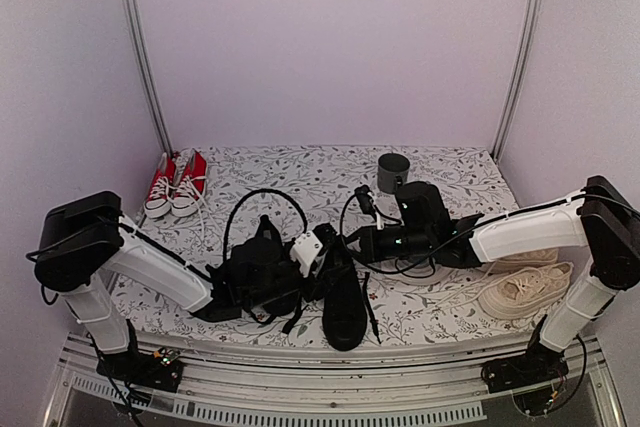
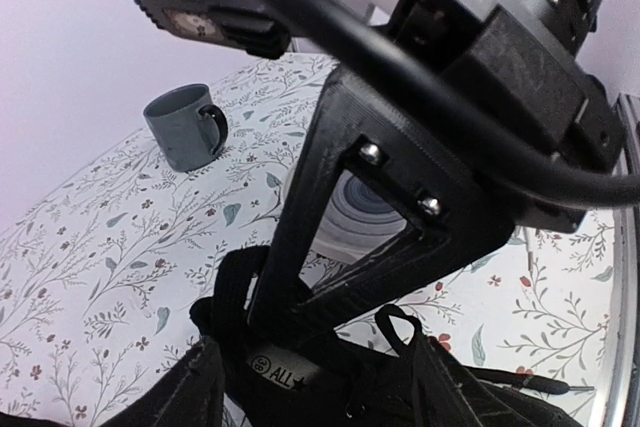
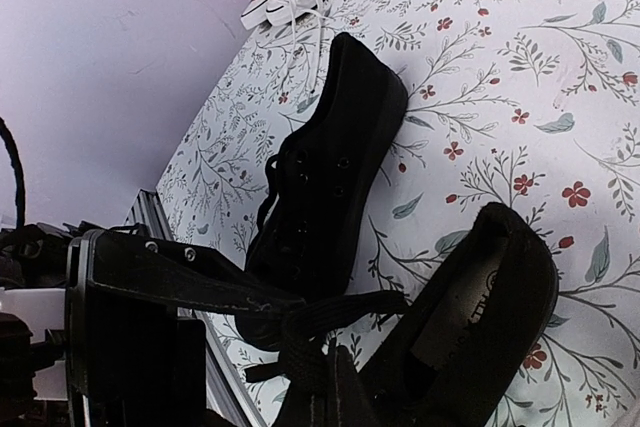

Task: Tie the shoes
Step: Pass from the right arm to the left

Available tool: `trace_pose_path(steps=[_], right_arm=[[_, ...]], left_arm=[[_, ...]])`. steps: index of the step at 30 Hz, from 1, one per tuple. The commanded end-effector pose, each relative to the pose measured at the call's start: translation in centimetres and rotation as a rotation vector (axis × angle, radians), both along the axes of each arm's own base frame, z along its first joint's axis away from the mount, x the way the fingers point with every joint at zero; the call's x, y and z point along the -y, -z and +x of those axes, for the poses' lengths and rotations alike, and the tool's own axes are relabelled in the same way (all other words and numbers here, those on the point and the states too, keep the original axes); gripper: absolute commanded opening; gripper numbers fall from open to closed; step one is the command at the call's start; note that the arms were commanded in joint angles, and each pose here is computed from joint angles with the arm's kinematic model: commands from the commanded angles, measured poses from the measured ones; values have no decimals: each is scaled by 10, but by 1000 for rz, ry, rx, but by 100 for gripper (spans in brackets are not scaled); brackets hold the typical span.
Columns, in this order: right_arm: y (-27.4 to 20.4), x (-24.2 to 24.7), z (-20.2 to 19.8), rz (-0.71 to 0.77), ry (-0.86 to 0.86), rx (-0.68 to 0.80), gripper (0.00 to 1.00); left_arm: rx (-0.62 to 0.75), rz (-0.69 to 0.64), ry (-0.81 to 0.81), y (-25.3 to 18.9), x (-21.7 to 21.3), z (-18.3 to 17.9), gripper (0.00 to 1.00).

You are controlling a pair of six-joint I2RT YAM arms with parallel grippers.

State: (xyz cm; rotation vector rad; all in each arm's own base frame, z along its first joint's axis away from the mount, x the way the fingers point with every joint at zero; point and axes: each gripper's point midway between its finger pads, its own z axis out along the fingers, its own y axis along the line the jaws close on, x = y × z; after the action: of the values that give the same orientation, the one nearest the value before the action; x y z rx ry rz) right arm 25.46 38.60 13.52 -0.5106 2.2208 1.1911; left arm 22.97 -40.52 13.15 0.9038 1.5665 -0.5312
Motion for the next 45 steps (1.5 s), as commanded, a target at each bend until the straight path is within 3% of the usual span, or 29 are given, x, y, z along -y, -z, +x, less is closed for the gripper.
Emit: trace_pose_path(steps=[1,6,17,27,30,34,36,41,45], right_arm=[[-14,-2,3,34,-2,30,1],[-14,-3,3,39,-6,27,1],[-13,-1,2,33,-3,28,1],[-13,-3,-2,36,-26,21,1],[-11,0,-2,18,-18,11,7],[-7,15,-3,-73,20,-3,26],[-3,30,-5,-139,57,-20,31],[33,79,-25,-391,184,-108,34],[72,88,-66,-578,156,-181,34]], left_arm=[[-15,-39,0,-4,0,3,69],[-45,-24,-43,13,-1,23,68],[-44,10,13,26,13,23,43],[-59,-19,23,26,14,22,0],[-67,-34,29,26,13,22,0],[-80,-54,23,26,10,23,0],[-83,-67,27,25,8,22,0],[-102,-84,37,27,6,20,0],[-106,-88,37,27,5,20,0]])
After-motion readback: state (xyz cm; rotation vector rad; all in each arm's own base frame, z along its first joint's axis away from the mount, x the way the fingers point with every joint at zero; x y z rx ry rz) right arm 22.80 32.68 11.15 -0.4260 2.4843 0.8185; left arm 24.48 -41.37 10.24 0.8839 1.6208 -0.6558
